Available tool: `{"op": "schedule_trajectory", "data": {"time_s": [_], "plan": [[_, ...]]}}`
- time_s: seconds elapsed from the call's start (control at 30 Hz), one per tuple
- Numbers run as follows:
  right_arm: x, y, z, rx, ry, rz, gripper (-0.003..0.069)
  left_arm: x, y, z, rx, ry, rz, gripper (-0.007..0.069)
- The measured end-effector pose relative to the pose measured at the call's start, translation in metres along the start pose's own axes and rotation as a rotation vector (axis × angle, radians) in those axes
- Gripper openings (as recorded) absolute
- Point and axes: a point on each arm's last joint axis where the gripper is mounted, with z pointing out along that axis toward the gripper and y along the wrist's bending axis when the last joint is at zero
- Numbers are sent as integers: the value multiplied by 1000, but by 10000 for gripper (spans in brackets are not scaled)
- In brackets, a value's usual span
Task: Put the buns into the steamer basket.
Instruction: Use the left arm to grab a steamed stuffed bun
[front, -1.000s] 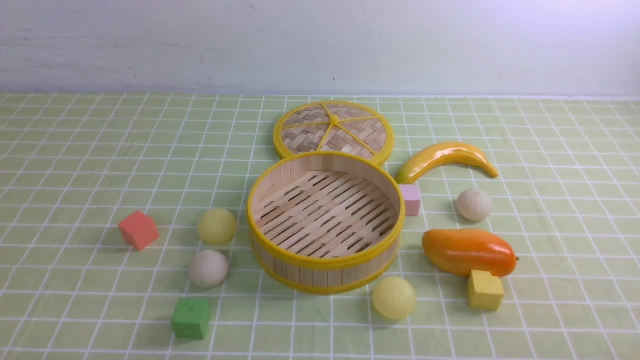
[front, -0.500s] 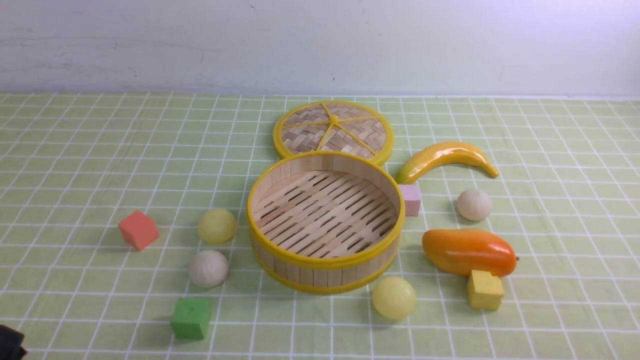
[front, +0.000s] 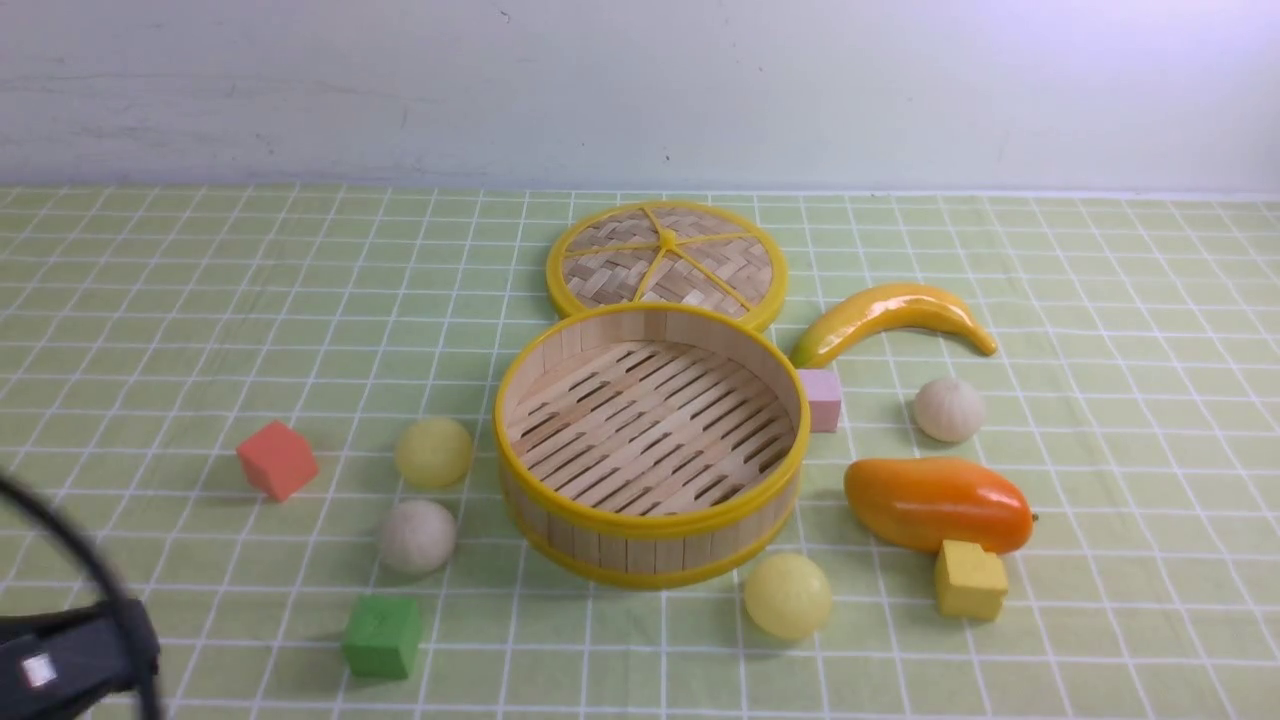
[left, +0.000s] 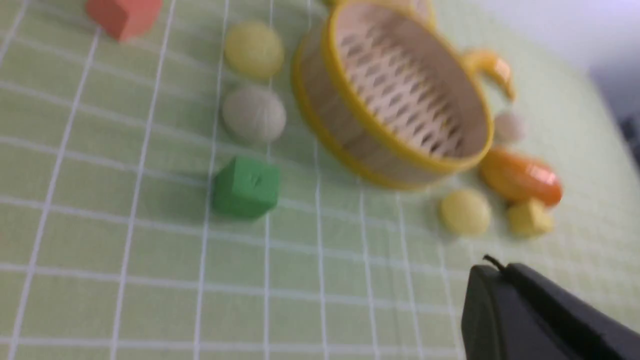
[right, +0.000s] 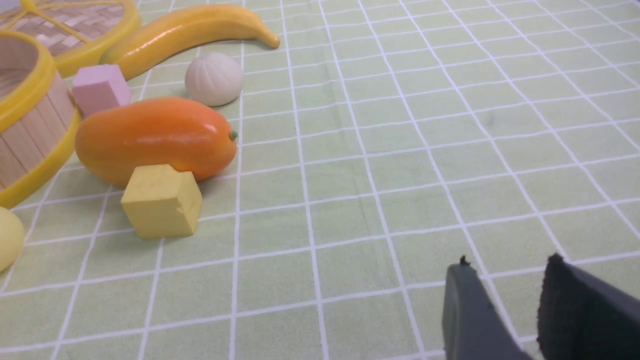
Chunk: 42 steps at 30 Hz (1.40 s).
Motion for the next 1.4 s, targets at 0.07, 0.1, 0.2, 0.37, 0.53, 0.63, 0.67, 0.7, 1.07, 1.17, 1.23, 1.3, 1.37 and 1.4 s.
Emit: {"op": "schedule_trajectory", "data": {"time_s": [0.07, 0.1, 0.2, 0.37, 0.53, 0.63, 0.67, 0.7, 1.07, 1.17, 1.23, 1.3, 1.37, 1.4], "plan": [[0, 0, 0, 0, 0, 0, 223, -14, 0, 18, -48, 159, 35, -13], [0, 0, 0, 0, 0, 0, 224, -21, 1, 29, -67, 213, 43, -13], [0, 0, 0, 0, 0, 0, 227, -39, 6, 60, -105, 315, 47, -13], [0, 0, 0, 0, 0, 0, 232, -53, 1, 119, -118, 454, 121, -13], [0, 0, 0, 0, 0, 0, 236, -47, -32, 162, -139, 540, 309, -13], [0, 0, 0, 0, 0, 0, 237, -53, -33, 177, -192, 530, 317, -13], [0, 0, 0, 0, 0, 0, 237, -60, -32, 190, -238, 515, 323, -13], [0, 0, 0, 0, 0, 0, 237, -65, -29, 200, -269, 509, 334, -13], [0, 0, 0, 0, 0, 0, 239, -82, 10, 265, -387, 549, 303, 260], [0, 0, 0, 0, 0, 0, 239, -80, 13, 273, -379, 546, 305, 313], [0, 0, 0, 0, 0, 0, 239, -80, 12, 274, -367, 539, 308, 327], [0, 0, 0, 0, 0, 0, 239, -80, 12, 275, -362, 537, 311, 330], [0, 0, 0, 0, 0, 0, 239, -78, 13, 278, -350, 540, 313, 328], [0, 0, 0, 0, 0, 0, 239, -77, 14, 280, -346, 546, 317, 325]]}}
